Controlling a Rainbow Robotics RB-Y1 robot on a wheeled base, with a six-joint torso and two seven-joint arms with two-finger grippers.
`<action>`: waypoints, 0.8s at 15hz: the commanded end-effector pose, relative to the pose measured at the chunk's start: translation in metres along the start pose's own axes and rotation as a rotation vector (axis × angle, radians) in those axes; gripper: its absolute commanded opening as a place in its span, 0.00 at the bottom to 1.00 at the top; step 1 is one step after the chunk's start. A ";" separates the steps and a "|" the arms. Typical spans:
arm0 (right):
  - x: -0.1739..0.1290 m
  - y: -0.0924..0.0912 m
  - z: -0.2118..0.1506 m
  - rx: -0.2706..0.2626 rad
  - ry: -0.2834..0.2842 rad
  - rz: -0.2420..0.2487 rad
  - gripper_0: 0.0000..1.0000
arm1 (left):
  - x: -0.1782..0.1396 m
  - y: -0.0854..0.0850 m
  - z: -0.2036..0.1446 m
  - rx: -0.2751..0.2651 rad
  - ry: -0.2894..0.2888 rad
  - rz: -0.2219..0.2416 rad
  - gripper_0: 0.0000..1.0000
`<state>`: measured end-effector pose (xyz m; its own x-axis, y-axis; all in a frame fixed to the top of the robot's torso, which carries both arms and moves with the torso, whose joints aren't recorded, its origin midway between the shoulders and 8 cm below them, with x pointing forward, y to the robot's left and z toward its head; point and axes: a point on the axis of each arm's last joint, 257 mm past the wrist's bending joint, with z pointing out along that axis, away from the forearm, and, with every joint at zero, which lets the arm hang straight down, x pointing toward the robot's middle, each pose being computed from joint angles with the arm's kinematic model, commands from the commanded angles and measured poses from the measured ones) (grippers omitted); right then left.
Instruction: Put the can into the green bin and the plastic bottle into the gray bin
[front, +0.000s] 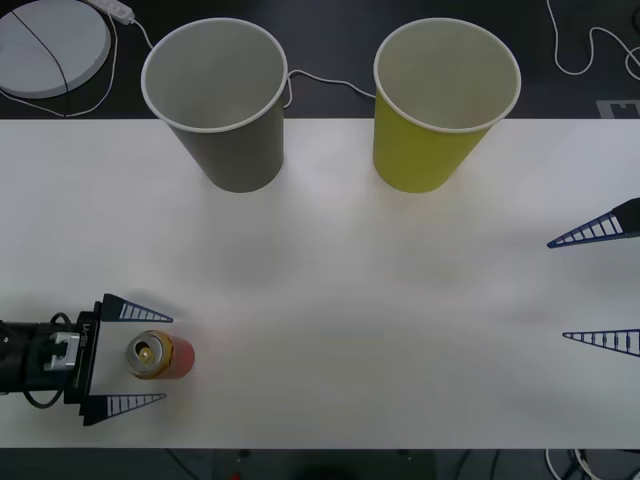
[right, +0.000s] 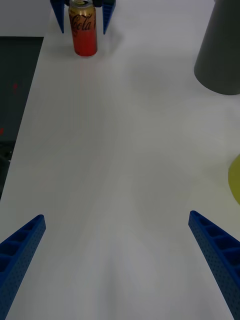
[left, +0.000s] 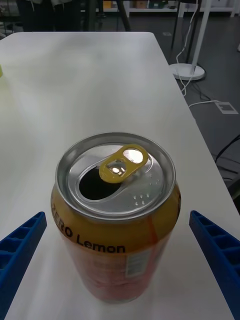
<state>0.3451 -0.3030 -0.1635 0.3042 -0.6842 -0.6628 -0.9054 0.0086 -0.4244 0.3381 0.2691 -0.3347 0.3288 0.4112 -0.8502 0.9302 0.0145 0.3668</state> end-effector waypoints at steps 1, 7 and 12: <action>0.000 0.000 0.000 0.000 0.000 0.000 1.00 | 0.000 -0.001 0.008 -0.001 -0.009 -0.003 1.00; 0.000 0.000 0.000 0.000 0.000 0.000 1.00 | -0.002 -0.001 0.019 -0.001 -0.022 -0.005 0.94; 0.000 0.000 0.000 0.000 0.000 0.000 1.00 | -0.003 -0.001 0.020 -0.001 -0.025 -0.009 0.00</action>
<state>0.3451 -0.3030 -0.1635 0.3042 -0.6842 -0.6628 -0.9054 0.0086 -0.4244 0.3395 0.2501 -0.3404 0.3240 0.3886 -0.8626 0.9331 0.0191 0.3591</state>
